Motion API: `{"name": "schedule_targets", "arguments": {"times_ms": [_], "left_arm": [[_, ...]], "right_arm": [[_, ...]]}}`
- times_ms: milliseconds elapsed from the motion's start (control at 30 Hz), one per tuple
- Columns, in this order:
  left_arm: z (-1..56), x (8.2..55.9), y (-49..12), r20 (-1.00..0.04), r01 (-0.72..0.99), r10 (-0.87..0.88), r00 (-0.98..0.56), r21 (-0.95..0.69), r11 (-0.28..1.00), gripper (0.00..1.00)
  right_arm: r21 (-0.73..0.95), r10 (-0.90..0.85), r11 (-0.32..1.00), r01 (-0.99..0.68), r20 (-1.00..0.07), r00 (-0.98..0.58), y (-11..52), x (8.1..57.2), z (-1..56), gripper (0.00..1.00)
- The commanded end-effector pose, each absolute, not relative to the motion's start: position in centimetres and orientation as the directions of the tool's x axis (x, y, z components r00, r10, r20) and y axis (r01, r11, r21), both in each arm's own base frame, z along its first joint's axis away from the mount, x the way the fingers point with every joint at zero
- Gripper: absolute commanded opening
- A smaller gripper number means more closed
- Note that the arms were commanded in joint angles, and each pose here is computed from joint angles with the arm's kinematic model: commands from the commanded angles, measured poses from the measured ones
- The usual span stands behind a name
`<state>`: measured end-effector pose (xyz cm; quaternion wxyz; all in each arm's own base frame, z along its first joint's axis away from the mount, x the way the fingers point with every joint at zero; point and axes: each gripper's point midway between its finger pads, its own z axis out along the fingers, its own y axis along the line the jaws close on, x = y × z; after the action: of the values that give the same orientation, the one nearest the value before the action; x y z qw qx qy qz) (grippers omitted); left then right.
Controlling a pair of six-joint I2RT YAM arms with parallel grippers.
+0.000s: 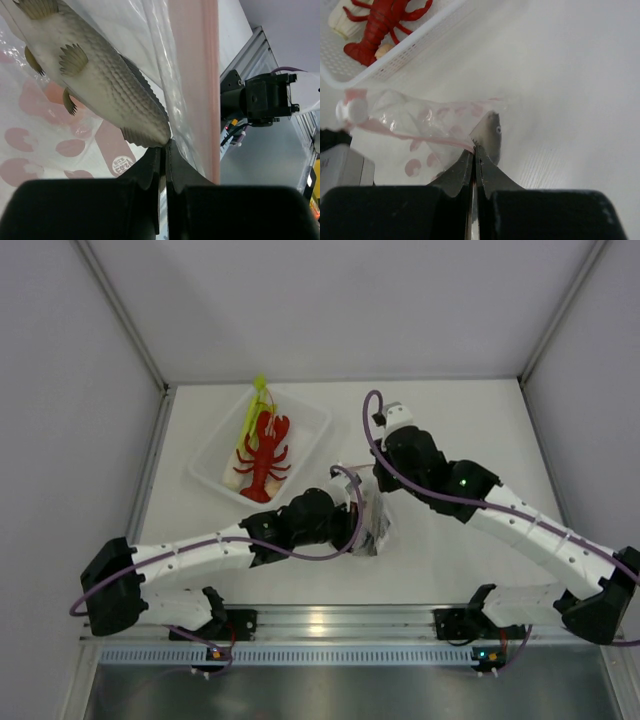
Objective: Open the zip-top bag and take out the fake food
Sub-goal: Pick up the fake fish from the zipper food storage bag.
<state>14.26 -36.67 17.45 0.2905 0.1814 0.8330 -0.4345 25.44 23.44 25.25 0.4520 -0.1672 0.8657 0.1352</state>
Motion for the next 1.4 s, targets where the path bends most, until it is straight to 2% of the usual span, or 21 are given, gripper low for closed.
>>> {"name": "schedule_targets", "arguments": {"times_ms": [0,133,200,333,500,733,1067,1367], "left_arm": [[18.0,11.1,-36.6,-0.651,0.630,0.139,-0.746,-0.624,0.462,0.00],[19.9,12.6,-35.7,-0.702,0.626,0.047,-0.710,-0.599,0.499,0.00],[21.1,14.3,-34.8,-0.737,0.601,-0.030,-0.676,-0.574,0.557,0.00],[22.1,17.0,-32.7,-0.762,0.502,-0.117,-0.637,-0.525,0.687,0.00],[23.2,19.3,-30.7,-0.770,0.370,-0.240,-0.592,-0.523,0.768,0.00],[24.2,21.6,-31.3,-0.733,0.229,-0.362,-0.576,-0.570,0.789,0.00],[25.5,23.9,-31.7,-0.683,0.094,-0.513,-0.520,-0.642,0.761,0.00],[27.2,21.9,-34.4,-0.528,0.099,-0.544,-0.652,-0.771,0.629,0.00]], "right_arm": [[-0.043,-0.113,0.983,-0.176,-0.905,-0.410,18.9,30.5,29.6,0.00],[-0.055,-0.138,0.978,-0.200,-0.892,-0.430,18.8,29.9,27.3,0.00],[-0.046,-0.136,0.976,-0.212,-0.892,-0.431,18.8,29.5,26.8,0.00],[-0.030,-0.116,0.978,-0.207,-0.902,-0.416,17.7,28.0,25.6,0.00],[0.045,-0.072,0.959,-0.279,-0.915,-0.397,18.5,26.1,24.7,0.00],[0.087,-0.037,0.911,-0.404,-0.956,-0.290,22.3,23.2,25.9,0.00],[0.049,-0.081,0.893,-0.446,-0.960,-0.268,25.4,21.0,25.0,0.00],[-0.037,-0.114,0.951,-0.308,-0.965,-0.237,24.0,22.9,23.2,0.00]]}}
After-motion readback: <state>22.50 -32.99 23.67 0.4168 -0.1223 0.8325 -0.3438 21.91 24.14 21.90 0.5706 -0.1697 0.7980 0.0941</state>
